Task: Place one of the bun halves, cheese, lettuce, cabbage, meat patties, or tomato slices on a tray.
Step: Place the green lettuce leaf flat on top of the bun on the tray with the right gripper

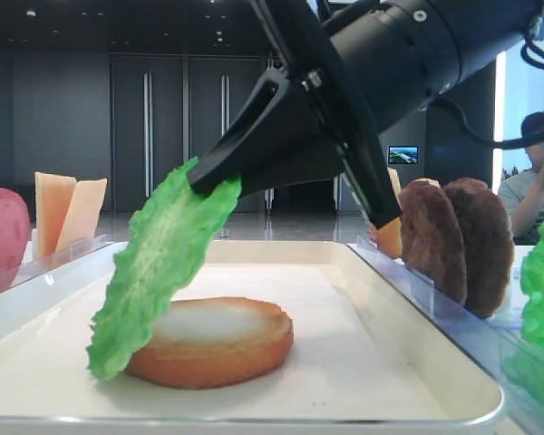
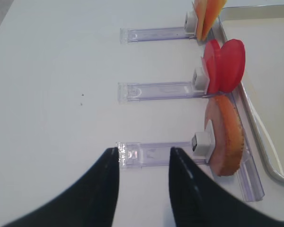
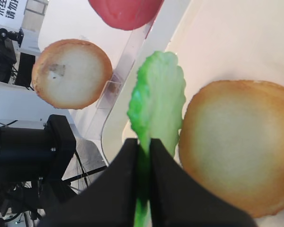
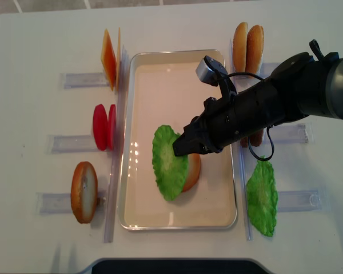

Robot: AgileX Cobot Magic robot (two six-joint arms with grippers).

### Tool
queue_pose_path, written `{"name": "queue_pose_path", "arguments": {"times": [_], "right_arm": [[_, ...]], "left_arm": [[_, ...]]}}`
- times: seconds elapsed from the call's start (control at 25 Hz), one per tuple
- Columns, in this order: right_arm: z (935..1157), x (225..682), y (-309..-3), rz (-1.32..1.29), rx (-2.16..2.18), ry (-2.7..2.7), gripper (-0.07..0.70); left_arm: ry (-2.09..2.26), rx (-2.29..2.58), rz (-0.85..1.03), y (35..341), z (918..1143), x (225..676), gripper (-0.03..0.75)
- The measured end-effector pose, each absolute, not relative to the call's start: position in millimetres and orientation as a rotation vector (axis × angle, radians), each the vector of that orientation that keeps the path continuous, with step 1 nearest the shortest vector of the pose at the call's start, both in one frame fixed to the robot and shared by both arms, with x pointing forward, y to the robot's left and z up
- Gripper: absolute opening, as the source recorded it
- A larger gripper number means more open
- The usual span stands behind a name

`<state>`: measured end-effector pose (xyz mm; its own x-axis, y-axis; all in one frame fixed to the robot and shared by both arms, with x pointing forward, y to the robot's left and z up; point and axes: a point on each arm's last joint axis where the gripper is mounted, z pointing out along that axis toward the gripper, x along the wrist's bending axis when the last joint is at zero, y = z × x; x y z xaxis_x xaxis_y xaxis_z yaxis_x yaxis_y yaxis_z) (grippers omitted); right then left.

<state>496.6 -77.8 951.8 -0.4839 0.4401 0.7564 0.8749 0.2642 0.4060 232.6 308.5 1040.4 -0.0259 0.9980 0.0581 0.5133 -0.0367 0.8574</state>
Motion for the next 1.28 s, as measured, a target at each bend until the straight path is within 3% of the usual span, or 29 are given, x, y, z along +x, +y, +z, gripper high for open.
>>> {"name": "queue_pose_path", "arguments": {"times": [1.28], "right_arm": [[947,509,-92,-1.132,-1.289,-2.086,0.055]], "left_arm": [[1.605,1.616,0.973,309,1040,233,0.273]]}}
